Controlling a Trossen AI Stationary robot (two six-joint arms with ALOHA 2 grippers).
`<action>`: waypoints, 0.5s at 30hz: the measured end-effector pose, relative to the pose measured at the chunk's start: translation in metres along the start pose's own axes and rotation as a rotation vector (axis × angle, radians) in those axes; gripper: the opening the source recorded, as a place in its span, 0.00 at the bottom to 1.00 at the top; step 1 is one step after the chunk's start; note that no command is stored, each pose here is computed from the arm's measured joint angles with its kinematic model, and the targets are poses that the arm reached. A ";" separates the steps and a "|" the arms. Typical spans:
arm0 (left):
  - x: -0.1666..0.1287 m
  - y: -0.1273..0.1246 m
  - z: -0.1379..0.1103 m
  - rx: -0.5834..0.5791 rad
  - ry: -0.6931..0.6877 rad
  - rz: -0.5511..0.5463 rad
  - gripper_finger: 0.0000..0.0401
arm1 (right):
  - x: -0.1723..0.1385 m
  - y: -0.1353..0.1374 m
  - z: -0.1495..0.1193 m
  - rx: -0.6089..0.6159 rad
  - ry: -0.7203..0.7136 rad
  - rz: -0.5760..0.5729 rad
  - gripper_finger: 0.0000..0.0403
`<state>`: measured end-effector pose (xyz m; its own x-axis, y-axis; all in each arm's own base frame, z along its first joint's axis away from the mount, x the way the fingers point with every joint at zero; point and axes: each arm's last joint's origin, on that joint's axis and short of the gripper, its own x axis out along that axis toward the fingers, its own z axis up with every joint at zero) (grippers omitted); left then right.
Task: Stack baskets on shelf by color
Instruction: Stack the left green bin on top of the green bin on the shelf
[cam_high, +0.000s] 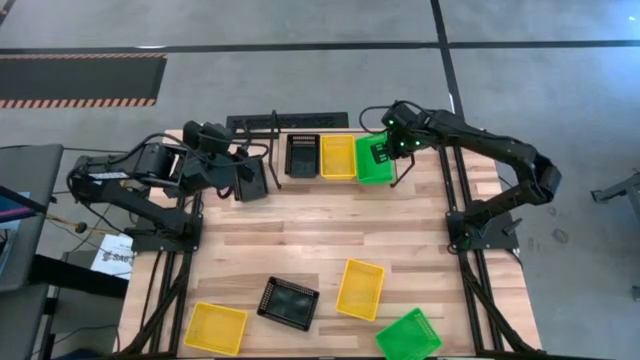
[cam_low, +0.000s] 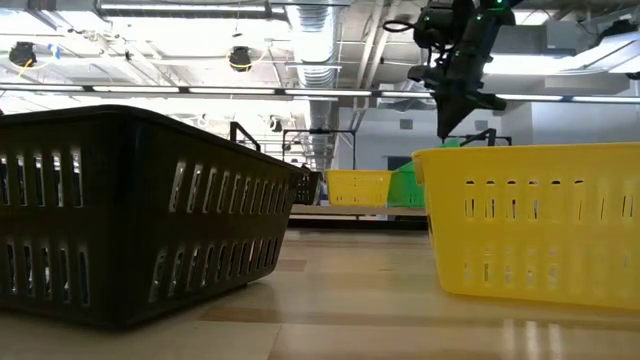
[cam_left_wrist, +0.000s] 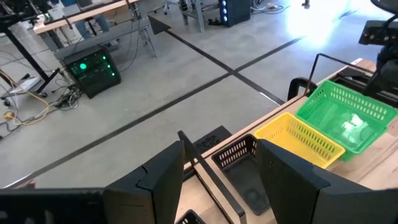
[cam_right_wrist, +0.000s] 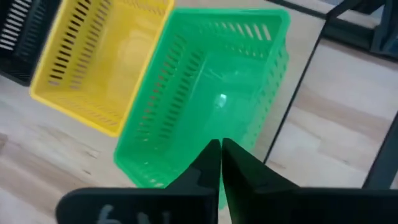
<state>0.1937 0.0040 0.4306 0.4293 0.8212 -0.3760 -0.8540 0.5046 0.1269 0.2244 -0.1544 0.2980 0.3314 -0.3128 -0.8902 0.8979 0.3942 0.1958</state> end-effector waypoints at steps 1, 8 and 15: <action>0.000 0.000 0.000 0.000 0.000 0.000 0.47 | 0.001 0.000 0.000 -0.005 0.001 -0.007 0.10; 0.002 -0.004 -0.001 0.011 0.008 -0.001 0.47 | 0.006 -0.002 -0.001 -0.017 0.040 -0.036 0.24; 0.003 -0.006 -0.001 0.014 0.011 0.000 0.47 | 0.028 0.002 0.000 -0.052 0.101 -0.073 0.43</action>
<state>0.2000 0.0032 0.4273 0.4257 0.8182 -0.3863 -0.8499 0.5081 0.1396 0.2350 -0.1623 0.2734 0.2328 -0.2542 -0.9387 0.9013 0.4190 0.1100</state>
